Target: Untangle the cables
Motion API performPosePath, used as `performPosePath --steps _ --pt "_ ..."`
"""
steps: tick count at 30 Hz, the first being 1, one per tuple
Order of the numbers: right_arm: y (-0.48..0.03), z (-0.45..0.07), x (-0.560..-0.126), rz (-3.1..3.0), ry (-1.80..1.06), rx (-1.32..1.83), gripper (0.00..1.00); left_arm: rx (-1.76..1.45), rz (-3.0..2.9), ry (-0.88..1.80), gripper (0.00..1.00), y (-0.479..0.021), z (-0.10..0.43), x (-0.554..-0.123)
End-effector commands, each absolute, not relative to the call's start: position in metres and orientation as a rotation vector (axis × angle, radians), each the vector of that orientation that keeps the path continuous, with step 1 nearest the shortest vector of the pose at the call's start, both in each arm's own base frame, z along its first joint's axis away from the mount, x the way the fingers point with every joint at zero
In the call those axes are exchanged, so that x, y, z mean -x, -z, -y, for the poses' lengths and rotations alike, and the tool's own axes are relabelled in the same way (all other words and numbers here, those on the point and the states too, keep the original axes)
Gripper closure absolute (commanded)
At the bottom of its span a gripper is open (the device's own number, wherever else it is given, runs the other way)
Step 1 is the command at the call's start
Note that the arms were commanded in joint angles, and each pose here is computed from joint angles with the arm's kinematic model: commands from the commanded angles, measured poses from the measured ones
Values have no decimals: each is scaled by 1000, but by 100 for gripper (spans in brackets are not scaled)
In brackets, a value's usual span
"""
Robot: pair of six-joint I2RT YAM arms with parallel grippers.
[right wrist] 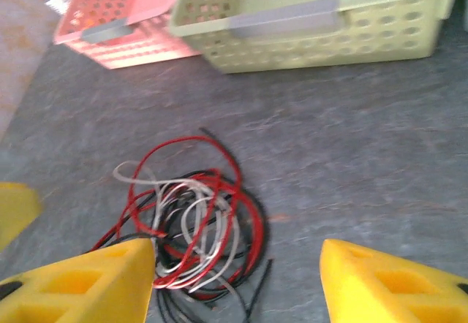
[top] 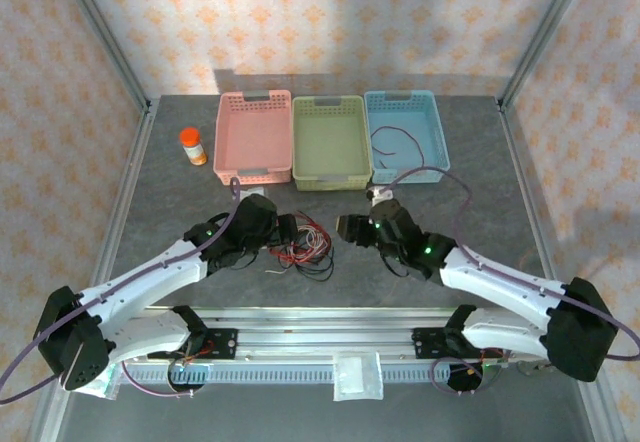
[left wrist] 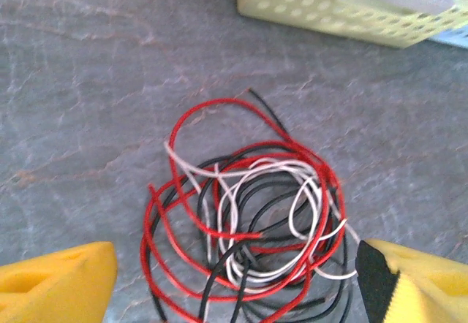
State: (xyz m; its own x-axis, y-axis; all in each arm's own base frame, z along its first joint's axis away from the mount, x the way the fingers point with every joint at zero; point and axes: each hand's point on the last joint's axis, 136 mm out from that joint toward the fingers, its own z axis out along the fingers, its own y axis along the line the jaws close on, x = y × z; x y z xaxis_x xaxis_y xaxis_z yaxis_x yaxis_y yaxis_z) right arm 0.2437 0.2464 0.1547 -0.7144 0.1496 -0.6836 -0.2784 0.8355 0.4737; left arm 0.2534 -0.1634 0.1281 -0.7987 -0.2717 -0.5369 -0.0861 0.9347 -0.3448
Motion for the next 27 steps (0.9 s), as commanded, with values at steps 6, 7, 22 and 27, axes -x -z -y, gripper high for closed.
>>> performPosePath --steps 6,7,22,27 --pt "-153 -296 -224 -2123 -658 488 27 412 -2469 544 13 -124 140 -240" --pt "-148 -303 -222 -2124 -640 565 26 457 -2450 590 12 -124 135 -242" --pt "-114 -381 -206 -2123 -466 1321 43 676 -2239 1061 8 -136 117 -271" --pt "-99 -384 -210 -2086 -402 1411 44 688 -2211 1114 8 -130 116 -269"
